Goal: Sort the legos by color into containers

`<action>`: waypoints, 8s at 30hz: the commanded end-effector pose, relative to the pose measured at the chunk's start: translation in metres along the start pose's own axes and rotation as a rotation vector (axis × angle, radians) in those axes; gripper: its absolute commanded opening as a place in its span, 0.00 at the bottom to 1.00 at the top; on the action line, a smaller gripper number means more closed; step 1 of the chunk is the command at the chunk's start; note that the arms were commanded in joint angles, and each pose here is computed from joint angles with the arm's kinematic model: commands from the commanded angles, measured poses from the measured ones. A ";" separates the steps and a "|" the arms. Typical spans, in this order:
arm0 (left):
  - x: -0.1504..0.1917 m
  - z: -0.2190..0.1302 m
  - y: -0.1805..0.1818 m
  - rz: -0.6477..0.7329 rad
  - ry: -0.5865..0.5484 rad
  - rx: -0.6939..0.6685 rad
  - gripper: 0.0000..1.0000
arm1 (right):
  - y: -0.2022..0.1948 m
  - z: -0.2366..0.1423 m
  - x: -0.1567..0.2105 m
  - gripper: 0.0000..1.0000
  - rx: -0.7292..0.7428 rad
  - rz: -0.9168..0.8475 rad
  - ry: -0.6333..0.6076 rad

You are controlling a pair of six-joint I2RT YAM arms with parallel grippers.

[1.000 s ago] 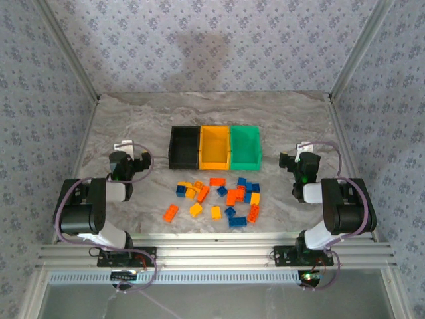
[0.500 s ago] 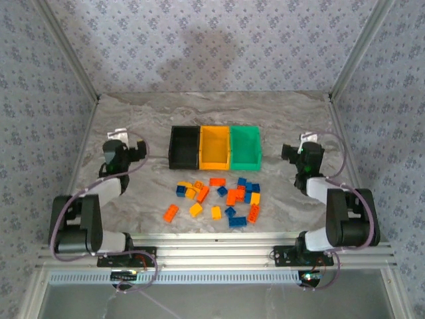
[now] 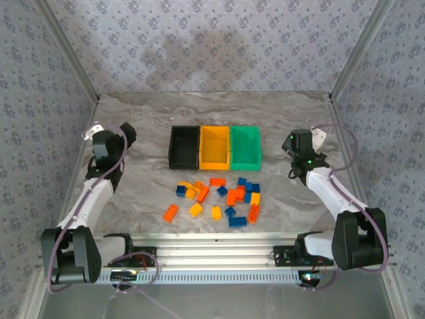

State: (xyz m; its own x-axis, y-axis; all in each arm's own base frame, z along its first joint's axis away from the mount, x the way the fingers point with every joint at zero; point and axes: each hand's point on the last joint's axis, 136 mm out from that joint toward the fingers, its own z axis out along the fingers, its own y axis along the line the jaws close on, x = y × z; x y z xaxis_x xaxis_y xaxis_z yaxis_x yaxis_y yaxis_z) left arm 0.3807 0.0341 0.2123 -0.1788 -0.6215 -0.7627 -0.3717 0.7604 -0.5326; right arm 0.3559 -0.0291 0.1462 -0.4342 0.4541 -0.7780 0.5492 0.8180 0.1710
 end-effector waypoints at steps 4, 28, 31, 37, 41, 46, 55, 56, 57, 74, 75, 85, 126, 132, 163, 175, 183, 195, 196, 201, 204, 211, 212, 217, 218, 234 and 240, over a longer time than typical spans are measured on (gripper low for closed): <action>0.033 -0.014 -0.020 -0.259 0.154 0.149 1.00 | 0.021 -0.026 0.056 1.00 -0.134 -0.009 0.229; 0.161 -0.124 -0.013 0.003 0.475 0.319 1.00 | 0.021 -0.128 0.247 0.87 -0.338 -0.386 0.637; 0.159 -0.124 -0.012 0.008 0.469 0.318 1.00 | 0.026 -0.128 0.253 0.81 -0.318 -0.406 0.642; 0.159 -0.123 -0.009 0.022 0.468 0.297 1.00 | 0.020 -0.126 0.262 0.68 -0.236 -0.455 0.651; 0.161 -0.123 -0.006 0.016 0.471 0.285 1.00 | 0.018 -0.125 0.264 0.54 -0.221 -0.455 0.657; 0.160 -0.122 -0.006 0.006 0.467 0.280 1.00 | 0.022 -0.130 0.257 0.38 -0.260 -0.443 0.641; 0.159 -0.119 -0.016 0.019 0.496 0.280 1.00 | 0.055 -0.160 0.211 0.28 -0.426 -0.458 0.580; 0.161 -0.119 -0.017 0.025 0.507 0.283 1.00 | 0.064 -0.162 0.198 0.28 -0.446 -0.456 0.557; 0.161 -0.119 -0.019 0.029 0.516 0.282 1.00 | 0.075 -0.160 0.183 0.28 -0.461 -0.450 0.537; 0.185 -0.116 -0.012 0.179 0.673 0.198 0.99 | 0.197 -0.013 0.091 0.34 -0.338 -0.399 0.441; 0.187 -0.115 -0.011 0.184 0.680 0.193 0.99 | 0.200 -0.007 0.092 0.36 -0.335 -0.395 0.442; 0.203 -0.113 -0.011 0.266 0.748 0.180 0.93 | 0.213 0.005 0.091 0.66 -0.325 -0.346 0.441; 0.274 -0.097 -0.023 0.694 0.803 0.097 0.31 | 0.156 -0.089 0.091 0.82 -0.439 -0.317 0.299; 0.238 -0.109 -0.040 0.652 0.723 0.125 0.26 | 0.154 -0.090 0.091 0.82 -0.444 -0.284 0.302; 0.193 0.031 -0.160 0.591 0.522 0.073 0.27 | 0.105 -0.103 0.102 0.83 -0.433 -0.222 0.307; 0.206 -0.020 -0.229 0.606 0.527 0.289 0.26 | 0.096 -0.099 0.100 0.83 -0.416 -0.197 0.304; 0.245 -0.009 -0.242 0.609 0.611 0.310 0.29 | 0.087 -0.097 0.103 0.83 -0.401 -0.188 0.314; 0.256 -0.023 -0.268 0.561 0.655 0.398 0.63 | 0.066 -0.088 0.143 0.82 -0.346 -0.201 0.436; 0.252 -0.027 -0.271 0.552 0.651 0.409 0.66 | 0.064 -0.088 0.148 0.81 -0.344 -0.204 0.450; 0.231 -0.060 -0.271 0.511 0.642 0.482 0.78 | 0.047 -0.091 0.188 0.80 -0.326 -0.244 0.544; 0.224 -0.084 -0.260 0.494 0.645 0.520 0.95 | 0.039 -0.096 0.209 0.77 -0.322 -0.284 0.579; 0.227 -0.122 -0.205 0.485 0.674 0.506 0.96 | 0.021 -0.093 0.225 0.68 -0.256 -0.314 0.591; 0.226 -0.126 -0.198 0.478 0.674 0.504 0.97 | 0.016 -0.092 0.225 0.66 -0.232 -0.310 0.588; 0.220 -0.138 -0.165 0.455 0.668 0.474 0.97 | -0.007 -0.091 0.218 0.58 -0.144 -0.305 0.556; 0.219 -0.141 -0.160 0.454 0.664 0.473 0.97 | -0.008 -0.091 0.215 0.57 -0.143 -0.301 0.544; 0.211 -0.140 -0.103 0.481 0.605 0.349 1.00 | 0.018 -0.078 0.231 0.54 -0.233 -0.336 0.599; 0.213 -0.137 -0.092 0.496 0.599 0.320 1.00 | 0.026 -0.084 0.216 0.32 -0.267 -0.361 0.568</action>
State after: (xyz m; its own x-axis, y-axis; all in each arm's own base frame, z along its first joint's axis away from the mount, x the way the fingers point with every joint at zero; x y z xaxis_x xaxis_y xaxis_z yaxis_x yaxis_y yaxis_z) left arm 0.2535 -0.2030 0.1469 -0.7514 -0.1158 -0.6497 0.1585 0.9240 -0.3480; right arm 0.2108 0.1157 0.0210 -0.9040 0.2172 -0.3681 0.1725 0.9734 0.1508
